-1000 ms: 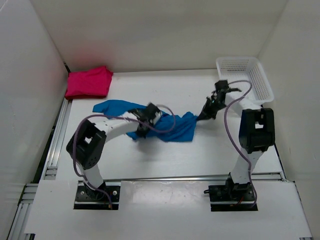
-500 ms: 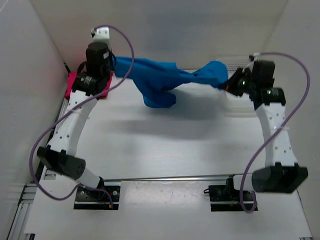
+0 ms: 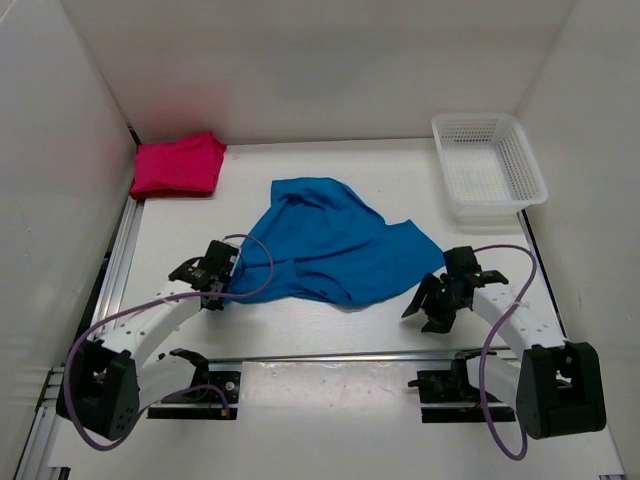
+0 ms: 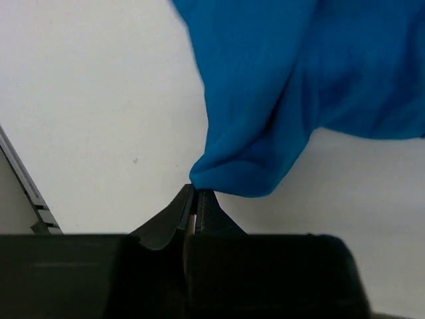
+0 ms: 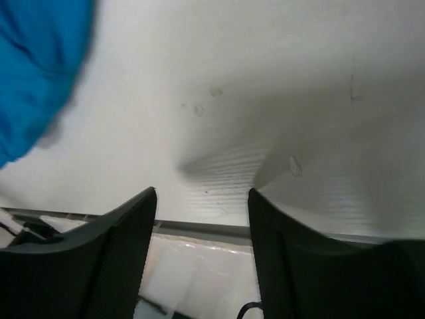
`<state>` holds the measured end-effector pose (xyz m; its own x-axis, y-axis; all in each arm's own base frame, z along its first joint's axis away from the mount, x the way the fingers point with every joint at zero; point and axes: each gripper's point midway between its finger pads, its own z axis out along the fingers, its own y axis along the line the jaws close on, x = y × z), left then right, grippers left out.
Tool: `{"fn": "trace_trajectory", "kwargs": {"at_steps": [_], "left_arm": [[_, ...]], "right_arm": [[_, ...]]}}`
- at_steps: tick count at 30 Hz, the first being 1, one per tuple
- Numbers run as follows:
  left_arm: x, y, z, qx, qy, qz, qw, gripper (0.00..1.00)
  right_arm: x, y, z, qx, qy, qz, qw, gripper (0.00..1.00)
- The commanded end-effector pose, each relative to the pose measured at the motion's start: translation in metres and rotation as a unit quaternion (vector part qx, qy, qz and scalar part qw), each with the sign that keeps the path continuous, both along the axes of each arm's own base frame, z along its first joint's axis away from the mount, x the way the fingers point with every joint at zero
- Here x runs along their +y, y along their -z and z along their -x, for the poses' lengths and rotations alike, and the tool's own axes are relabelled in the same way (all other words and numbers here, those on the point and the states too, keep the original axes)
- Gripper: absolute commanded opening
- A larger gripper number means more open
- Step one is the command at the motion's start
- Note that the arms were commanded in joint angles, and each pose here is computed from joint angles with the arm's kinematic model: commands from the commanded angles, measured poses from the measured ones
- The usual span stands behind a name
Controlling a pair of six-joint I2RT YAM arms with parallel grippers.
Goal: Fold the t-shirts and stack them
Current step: Flatten out the tshirt
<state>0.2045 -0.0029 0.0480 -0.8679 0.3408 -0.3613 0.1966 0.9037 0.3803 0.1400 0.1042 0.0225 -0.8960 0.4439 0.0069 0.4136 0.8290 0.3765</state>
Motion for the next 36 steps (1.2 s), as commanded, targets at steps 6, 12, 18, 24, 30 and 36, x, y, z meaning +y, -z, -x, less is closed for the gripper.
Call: {"fn": "trace_trajectory", "kwargs": {"at_steps": [6, 12, 18, 24, 30, 36], "left_arm": [[-0.036, -0.012, 0.037, 0.056, 0.070, 0.085, 0.992, 0.11], [-0.142, -0.116, 0.083, 0.139, 0.263, 0.242, 0.924, 0.14], [-0.257, -0.213, 0.083, 0.147, 0.408, 0.306, 0.848, 0.64], [-0.281, -0.227, 0.018, 0.014, 0.390, 0.262, 0.883, 1.00], [-0.195, -0.248, -0.099, -0.172, 0.210, 0.220, 0.937, 1.00], [-0.093, -0.159, -0.157, -0.134, 0.048, 0.157, 0.977, 1.00]], "right_arm": [[-0.005, -0.030, -0.078, -0.071, 0.025, 0.041, 0.996, 0.83], [-0.003, -0.020, -0.138, -0.025, 0.046, 0.108, 0.993, 0.85], [0.048, -0.003, -0.225, 0.001, 0.005, 0.100, 0.995, 0.49], [0.132, -0.014, -0.342, -0.053, -0.046, -0.042, 0.997, 0.06], [0.128, -0.180, -0.425, -0.328, -0.037, -0.054, 0.942, 0.83], [0.063, -0.184, -0.333, -0.313, -0.087, 0.107, 0.940, 1.00]]}}
